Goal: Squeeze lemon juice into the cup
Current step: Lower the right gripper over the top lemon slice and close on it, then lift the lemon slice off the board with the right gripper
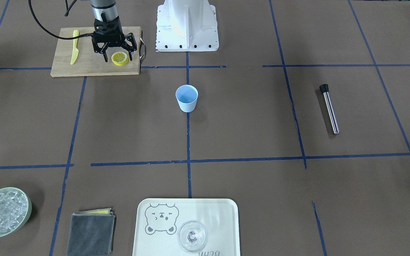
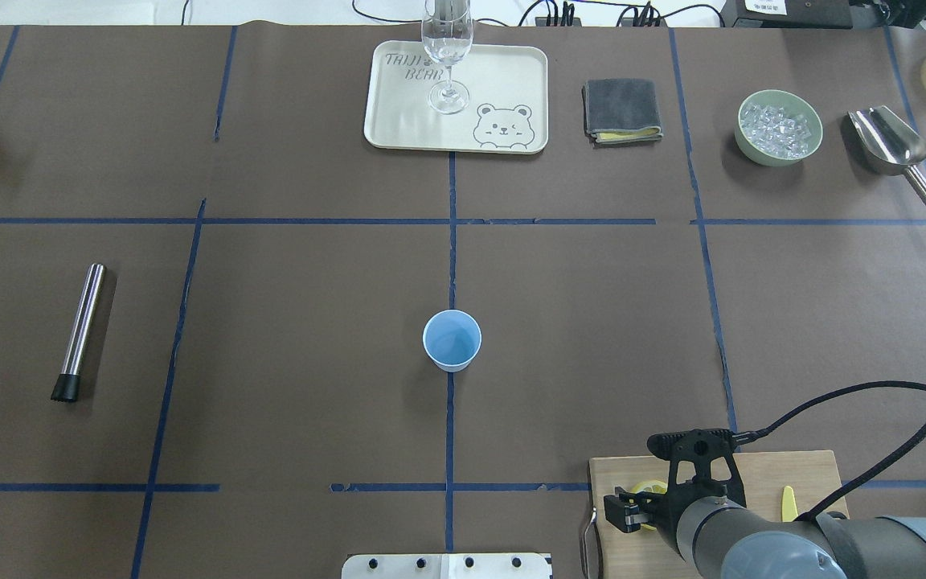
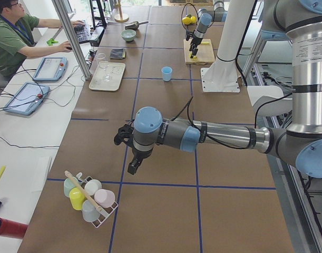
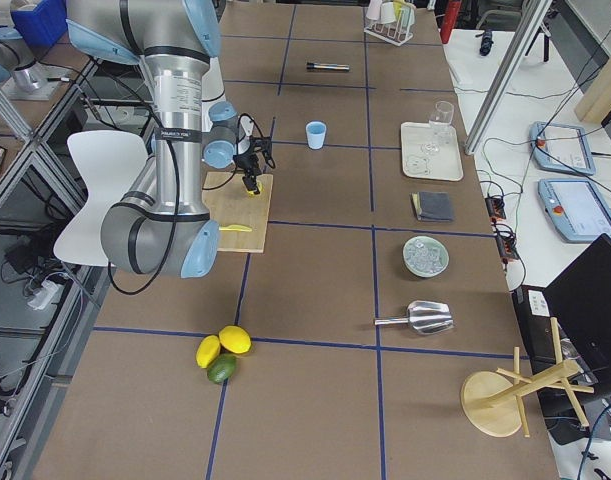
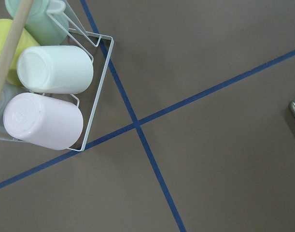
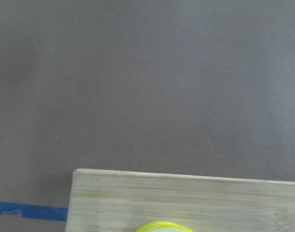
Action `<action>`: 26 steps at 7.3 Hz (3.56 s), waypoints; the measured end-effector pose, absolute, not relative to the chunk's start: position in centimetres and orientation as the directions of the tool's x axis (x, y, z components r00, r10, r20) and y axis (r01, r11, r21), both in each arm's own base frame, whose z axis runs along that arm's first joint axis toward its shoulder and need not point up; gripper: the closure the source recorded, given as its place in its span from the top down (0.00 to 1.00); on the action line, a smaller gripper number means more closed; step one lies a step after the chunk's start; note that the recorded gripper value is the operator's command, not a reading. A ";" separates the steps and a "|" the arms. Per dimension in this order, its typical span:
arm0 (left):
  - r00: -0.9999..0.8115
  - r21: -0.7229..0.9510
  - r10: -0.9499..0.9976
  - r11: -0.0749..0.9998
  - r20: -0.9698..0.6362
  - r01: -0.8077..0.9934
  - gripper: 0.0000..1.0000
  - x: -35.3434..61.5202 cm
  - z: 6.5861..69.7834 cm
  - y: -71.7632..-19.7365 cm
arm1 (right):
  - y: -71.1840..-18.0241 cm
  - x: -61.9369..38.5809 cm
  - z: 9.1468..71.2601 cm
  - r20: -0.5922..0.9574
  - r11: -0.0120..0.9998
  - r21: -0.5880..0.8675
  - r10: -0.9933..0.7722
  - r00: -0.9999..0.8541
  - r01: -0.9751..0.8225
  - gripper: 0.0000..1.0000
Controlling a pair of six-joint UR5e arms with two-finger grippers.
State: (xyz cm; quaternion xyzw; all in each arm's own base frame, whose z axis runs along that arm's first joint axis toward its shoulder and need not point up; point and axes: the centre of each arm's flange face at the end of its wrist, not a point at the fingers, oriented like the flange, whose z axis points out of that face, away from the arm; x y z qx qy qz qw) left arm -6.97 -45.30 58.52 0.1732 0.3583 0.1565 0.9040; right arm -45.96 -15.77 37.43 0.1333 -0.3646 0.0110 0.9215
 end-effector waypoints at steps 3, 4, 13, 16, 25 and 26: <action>0.695 0.425 0.406 0.891 -0.593 -0.158 1.00 -7.0 58.5 -45.3 | -15.0 -46.2 37.5 0.674 0.966 0.237 -0.088 0.734 -0.102 0.93; 0.695 0.425 0.406 0.891 -0.593 -0.158 1.00 -7.0 58.5 -45.3 | -14.9 -46.3 37.6 0.672 0.966 0.237 -0.090 0.735 -0.099 0.93; 0.695 0.426 0.407 0.891 -0.593 -0.159 1.00 -7.0 58.5 -45.2 | -14.8 -46.3 38.0 0.663 0.967 0.237 -0.094 0.743 -0.090 0.70; 0.695 0.427 0.408 0.890 -0.593 -0.159 1.00 -7.0 58.5 -45.2 | -14.8 -46.3 37.9 0.664 0.967 0.237 -0.094 0.742 -0.090 0.61; 0.696 0.431 0.410 0.888 -0.590 -0.158 1.00 -7.1 58.3 -45.3 | -15.1 -45.5 36.3 0.688 0.967 0.233 -0.091 0.720 -0.102 0.65; 0.696 0.431 0.410 0.889 -0.590 -0.158 1.00 -7.1 58.3 -45.3 | -15.1 -45.2 35.7 0.697 0.967 0.232 -0.089 0.712 -0.106 0.66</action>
